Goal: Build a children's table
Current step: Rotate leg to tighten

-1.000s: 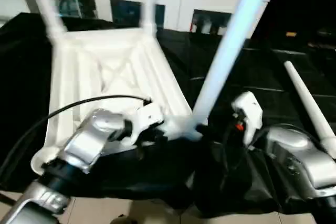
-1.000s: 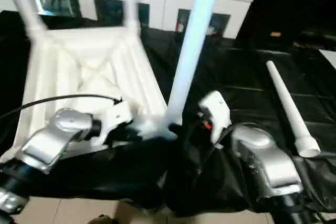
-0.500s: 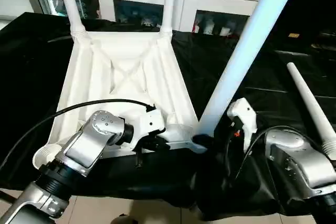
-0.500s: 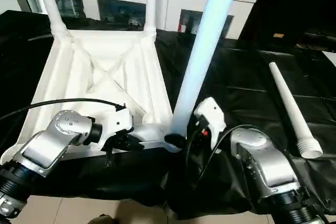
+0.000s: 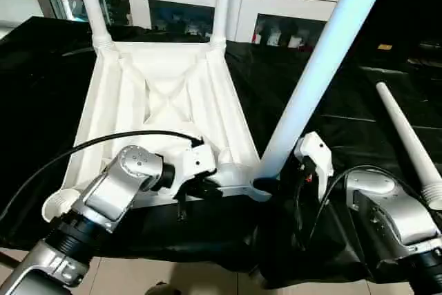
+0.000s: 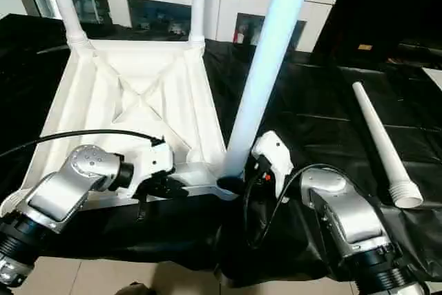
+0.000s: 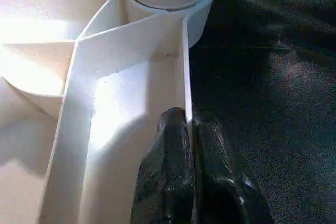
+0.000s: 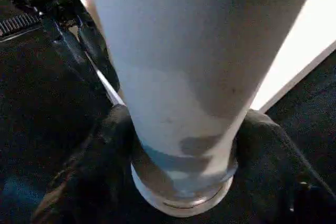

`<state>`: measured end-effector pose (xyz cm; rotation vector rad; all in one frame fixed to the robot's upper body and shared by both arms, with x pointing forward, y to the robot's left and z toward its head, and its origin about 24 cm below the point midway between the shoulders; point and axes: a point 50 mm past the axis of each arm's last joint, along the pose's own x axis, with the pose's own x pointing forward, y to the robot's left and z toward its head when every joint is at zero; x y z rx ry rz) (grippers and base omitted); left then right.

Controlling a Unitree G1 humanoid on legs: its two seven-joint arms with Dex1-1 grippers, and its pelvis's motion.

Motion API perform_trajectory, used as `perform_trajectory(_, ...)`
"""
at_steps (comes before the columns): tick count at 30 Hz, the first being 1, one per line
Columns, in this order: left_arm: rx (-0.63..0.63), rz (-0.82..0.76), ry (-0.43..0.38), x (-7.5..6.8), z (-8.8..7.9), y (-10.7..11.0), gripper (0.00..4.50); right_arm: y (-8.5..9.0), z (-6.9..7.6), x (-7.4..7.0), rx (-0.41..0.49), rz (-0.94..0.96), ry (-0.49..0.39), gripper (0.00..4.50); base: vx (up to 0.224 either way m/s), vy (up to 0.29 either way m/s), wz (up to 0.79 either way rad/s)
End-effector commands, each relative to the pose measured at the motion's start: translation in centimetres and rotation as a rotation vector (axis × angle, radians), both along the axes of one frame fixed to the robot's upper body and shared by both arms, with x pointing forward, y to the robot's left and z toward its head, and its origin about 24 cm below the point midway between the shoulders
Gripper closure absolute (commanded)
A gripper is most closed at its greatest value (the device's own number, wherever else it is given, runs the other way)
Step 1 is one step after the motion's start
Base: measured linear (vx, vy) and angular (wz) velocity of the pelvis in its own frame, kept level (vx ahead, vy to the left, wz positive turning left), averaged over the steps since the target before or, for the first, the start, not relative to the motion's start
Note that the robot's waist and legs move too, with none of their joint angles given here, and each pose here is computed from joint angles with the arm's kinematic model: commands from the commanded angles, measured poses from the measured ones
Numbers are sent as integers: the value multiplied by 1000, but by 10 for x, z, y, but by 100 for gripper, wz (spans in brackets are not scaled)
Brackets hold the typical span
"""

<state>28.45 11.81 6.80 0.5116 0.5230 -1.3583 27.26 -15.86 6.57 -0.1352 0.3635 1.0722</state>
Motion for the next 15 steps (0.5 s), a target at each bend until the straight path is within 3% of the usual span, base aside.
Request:
perform_trajectory(1, -47, -50, -28, -1, 9, -7, 450, -2, -4, 1, -28, 5, 14, 187, 0, 0, 0)
perform_trajectory(8, -57, 13, -37, 5, 7, -10, 450, 3, -12, 7, 4, -94, 38, 194, 0, 0, 0)
perform_trajectory(15, -98, 290, -72, 34, 8, -23, 450, 20, -23, 28, 67, -430, 60, 196, 0, 0, 0)
